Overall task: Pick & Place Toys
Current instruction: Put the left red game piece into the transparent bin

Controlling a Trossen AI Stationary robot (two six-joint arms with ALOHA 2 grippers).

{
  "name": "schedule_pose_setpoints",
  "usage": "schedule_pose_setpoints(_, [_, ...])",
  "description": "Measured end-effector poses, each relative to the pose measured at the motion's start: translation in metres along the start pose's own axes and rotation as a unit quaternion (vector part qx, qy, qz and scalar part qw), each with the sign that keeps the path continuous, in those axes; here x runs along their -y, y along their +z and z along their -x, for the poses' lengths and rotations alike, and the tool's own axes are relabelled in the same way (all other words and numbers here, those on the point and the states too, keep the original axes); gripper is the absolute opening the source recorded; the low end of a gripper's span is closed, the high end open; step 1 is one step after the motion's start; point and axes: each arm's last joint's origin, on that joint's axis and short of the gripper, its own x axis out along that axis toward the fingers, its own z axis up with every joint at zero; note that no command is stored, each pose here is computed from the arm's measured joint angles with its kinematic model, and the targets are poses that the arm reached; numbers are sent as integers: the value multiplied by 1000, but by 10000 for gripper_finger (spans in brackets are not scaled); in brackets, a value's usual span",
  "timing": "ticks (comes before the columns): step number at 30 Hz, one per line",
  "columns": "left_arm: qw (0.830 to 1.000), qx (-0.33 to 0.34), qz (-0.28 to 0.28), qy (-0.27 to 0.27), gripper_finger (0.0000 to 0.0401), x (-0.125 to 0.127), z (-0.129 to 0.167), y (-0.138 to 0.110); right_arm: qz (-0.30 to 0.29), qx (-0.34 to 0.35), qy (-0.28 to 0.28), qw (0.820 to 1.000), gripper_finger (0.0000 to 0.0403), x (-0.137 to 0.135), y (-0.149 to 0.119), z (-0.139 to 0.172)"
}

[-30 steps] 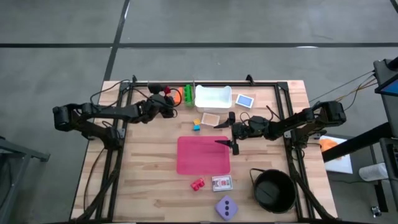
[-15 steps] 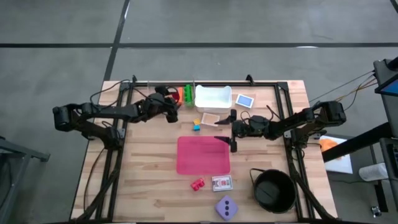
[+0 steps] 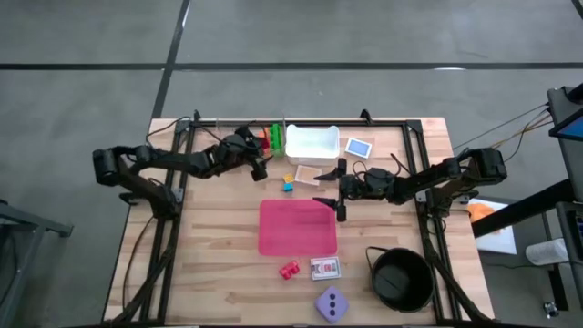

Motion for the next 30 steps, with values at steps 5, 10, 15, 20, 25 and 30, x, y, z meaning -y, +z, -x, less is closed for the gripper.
schedule_pose_setpoints(5, [999, -8, -35, -13, 315, 5, -9, -5, 0, -1, 1, 1000, 302, 0, 0, 0])
schedule_pose_setpoints(10, [999, -3, -33, 0, 315, 4, -10, -4, 0, -4, 1, 1000, 302, 0, -1, 0])
schedule_pose_setpoints(15, [999, -13, -29, 14, 315, 3, -11, -4, -3, -5, 1, 1000, 302, 0, -1, 0])
schedule_pose_setpoints(20, [999, -24, -32, 10, 317, 6, -15, -9, -3, -4, 1, 1000, 302, 0, -1, 0])
schedule_pose_setpoints(25, [998, -41, -38, -1, 333, 10, -26, -15, -2, -4, 1, 1000, 302, 0, -1, 0])
schedule_pose_setpoints(30, [997, -64, -47, -10, 358, 15, -40, -20, -2, -4, 1, 1000, 302, 0, -1, 0])
